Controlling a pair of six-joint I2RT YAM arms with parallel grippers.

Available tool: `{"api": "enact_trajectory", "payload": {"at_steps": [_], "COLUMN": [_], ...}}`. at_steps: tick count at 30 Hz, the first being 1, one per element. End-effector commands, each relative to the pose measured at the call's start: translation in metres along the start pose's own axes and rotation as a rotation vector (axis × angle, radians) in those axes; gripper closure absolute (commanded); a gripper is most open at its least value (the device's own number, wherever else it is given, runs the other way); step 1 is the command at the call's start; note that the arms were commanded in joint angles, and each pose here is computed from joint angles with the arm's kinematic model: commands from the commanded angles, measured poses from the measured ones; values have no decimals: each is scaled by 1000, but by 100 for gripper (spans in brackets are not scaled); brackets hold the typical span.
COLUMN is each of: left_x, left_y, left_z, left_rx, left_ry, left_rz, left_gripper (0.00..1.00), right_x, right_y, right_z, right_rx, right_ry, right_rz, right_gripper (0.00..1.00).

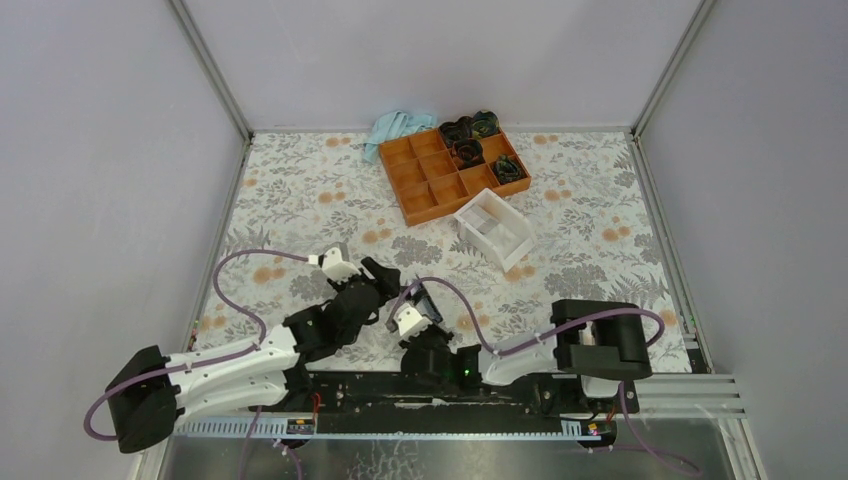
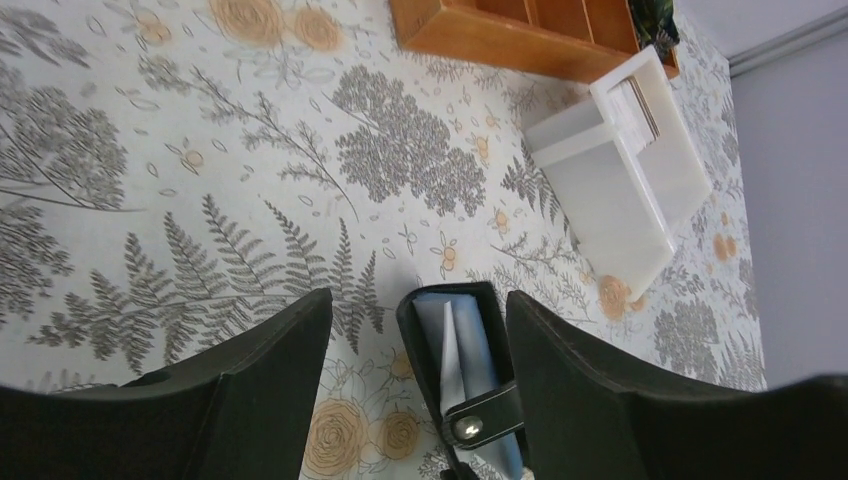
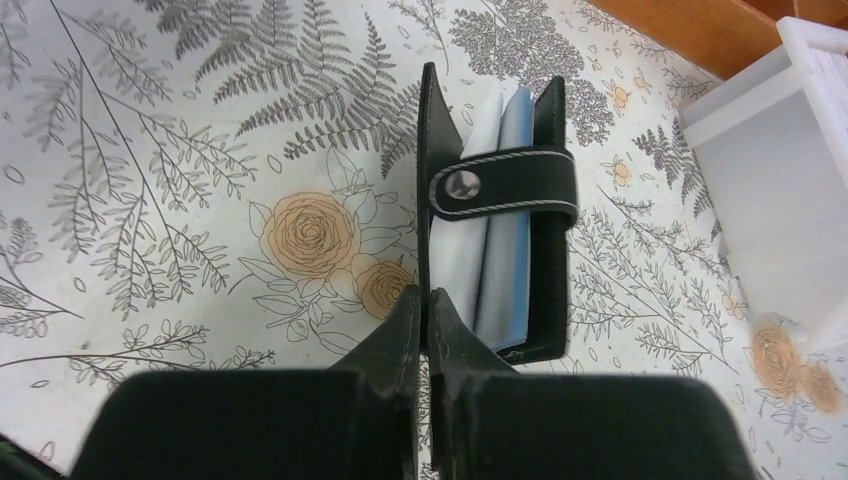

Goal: Put the credit cards into the card holder
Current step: Open the card holder at the center of the board.

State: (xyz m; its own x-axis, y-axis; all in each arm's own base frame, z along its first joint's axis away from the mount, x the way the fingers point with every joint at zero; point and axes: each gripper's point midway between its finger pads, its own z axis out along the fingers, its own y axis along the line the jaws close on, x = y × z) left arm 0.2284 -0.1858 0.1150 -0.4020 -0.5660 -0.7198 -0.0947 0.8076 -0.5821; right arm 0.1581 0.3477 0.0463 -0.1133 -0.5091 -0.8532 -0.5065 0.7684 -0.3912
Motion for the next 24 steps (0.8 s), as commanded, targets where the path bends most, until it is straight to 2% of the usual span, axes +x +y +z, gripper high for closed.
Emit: {"api": "enact_trajectory", "payload": {"at_steps": [1, 7, 18, 21, 24], "left_x": [3, 14, 39, 48, 56], "left_y": [-28, -35, -36, -33, -27], "left_z": [3, 10, 21, 23, 22], "left_rx": [119, 146, 131, 122, 116], "left_ry": [17, 39, 108, 138, 160], "left_rz": [-147, -217, -177, -156, -160], "left_gripper": [29, 29, 31, 39, 55], "right_x": [-16, -26, -18, -16, -16], "right_y": [-5, -12, -12, -13, -15], "right_z": [-5, -7, -5, -3, -3], "right_rx": [-47, -70, -75, -66, -51], "right_ry": [-23, -29, -12, -10, -13], "right_rz": [169, 226, 241, 239, 241], "right_gripper": [99, 99, 97, 97, 97]}}
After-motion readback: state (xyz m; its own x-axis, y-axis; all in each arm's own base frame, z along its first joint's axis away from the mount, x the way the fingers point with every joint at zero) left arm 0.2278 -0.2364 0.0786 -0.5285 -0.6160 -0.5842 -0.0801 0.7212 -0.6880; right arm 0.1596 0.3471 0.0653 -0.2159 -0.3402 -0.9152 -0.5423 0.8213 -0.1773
